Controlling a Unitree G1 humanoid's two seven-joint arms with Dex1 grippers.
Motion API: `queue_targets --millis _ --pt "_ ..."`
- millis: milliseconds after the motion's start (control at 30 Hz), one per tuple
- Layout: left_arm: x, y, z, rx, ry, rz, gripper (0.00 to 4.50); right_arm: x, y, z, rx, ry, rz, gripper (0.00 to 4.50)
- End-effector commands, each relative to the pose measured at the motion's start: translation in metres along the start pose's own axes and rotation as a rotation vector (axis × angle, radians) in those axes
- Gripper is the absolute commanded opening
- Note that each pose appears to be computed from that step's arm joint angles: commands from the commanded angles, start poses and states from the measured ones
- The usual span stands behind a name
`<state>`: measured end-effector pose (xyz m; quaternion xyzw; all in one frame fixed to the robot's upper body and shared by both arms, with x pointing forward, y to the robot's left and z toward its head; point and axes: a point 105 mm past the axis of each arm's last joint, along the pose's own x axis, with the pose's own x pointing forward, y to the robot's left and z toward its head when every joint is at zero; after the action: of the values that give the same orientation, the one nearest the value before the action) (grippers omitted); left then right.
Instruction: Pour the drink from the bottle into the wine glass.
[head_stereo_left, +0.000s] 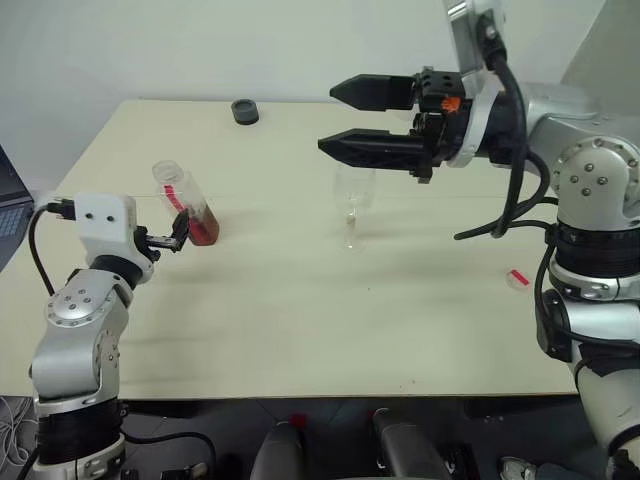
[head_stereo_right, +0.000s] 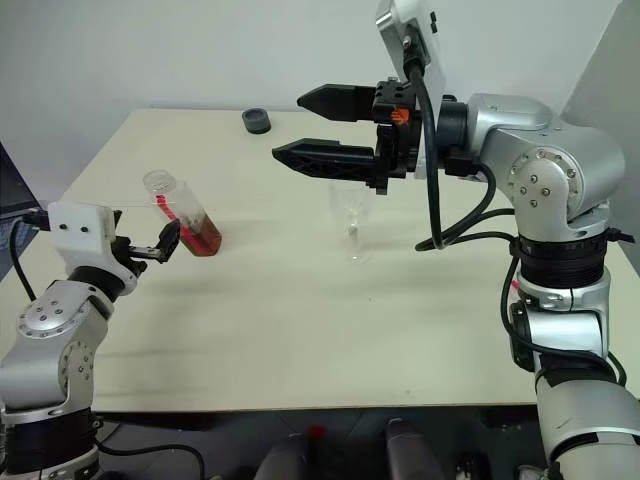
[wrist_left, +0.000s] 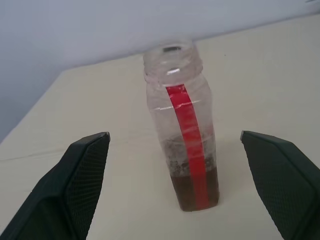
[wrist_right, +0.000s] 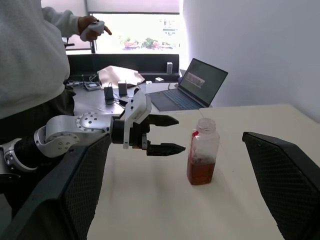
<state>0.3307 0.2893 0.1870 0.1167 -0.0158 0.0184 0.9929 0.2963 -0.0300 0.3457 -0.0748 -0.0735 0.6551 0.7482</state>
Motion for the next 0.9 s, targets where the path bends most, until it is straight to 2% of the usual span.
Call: queue_targets --millis 33,467,900 --pt "0.006 0.004 0.011 0.034 -0.046 -0.005 4.5 0.004 0.004 0.015 -0.07 -0.024 0.002 4.48" --pt "0.032 0.011 0.023 0.032 -0.138 -0.025 4.5 0.012 0.002 0.014 -0.085 -0.044 -0.013 4.48" --pt "0.056 0.007 0.017 -0.049 -0.169 -0.01 4.5 0.012 -0.004 0.009 -0.098 -0.03 -0.045 4.48"
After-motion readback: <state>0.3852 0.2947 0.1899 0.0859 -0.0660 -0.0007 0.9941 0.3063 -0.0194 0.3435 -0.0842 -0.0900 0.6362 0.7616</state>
